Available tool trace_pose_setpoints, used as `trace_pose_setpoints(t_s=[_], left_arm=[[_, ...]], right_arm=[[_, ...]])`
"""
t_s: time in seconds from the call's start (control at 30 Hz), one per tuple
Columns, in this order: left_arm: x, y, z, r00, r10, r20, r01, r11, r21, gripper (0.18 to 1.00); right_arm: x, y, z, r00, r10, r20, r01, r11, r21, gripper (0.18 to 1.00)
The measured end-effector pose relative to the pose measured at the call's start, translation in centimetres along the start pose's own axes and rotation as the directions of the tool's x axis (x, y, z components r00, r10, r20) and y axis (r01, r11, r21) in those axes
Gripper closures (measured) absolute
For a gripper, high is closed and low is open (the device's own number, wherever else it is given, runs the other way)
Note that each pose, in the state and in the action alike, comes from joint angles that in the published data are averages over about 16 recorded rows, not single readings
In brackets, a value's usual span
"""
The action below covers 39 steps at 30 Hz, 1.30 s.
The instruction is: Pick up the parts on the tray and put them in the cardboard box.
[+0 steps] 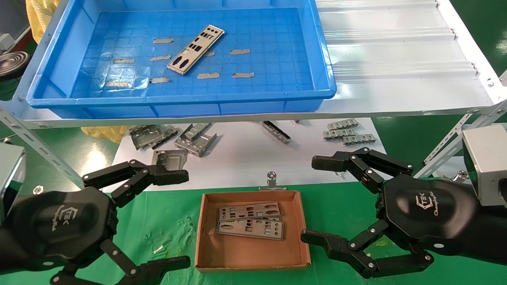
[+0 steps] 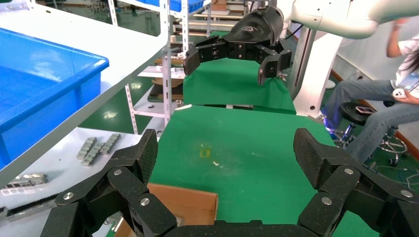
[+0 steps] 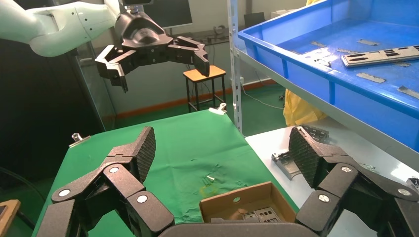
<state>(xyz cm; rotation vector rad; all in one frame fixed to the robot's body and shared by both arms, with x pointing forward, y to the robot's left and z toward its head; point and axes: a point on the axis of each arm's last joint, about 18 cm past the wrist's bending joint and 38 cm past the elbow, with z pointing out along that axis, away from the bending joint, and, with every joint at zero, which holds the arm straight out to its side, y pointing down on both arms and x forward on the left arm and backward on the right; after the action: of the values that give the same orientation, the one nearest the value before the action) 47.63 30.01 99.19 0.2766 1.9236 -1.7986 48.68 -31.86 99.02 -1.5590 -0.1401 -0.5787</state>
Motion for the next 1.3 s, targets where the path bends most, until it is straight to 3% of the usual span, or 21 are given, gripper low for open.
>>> trace_pose_setpoints(t_s=[1.3], left_arm=[[-0.03,0.02,0.02,1.0,0.0,0.0,0.0,1.0,0.0,0.184]], right_arm=[[0.0,0.0,0.0,1.0,0.0,0.0,0.0,1.0,0.0,0.179]])
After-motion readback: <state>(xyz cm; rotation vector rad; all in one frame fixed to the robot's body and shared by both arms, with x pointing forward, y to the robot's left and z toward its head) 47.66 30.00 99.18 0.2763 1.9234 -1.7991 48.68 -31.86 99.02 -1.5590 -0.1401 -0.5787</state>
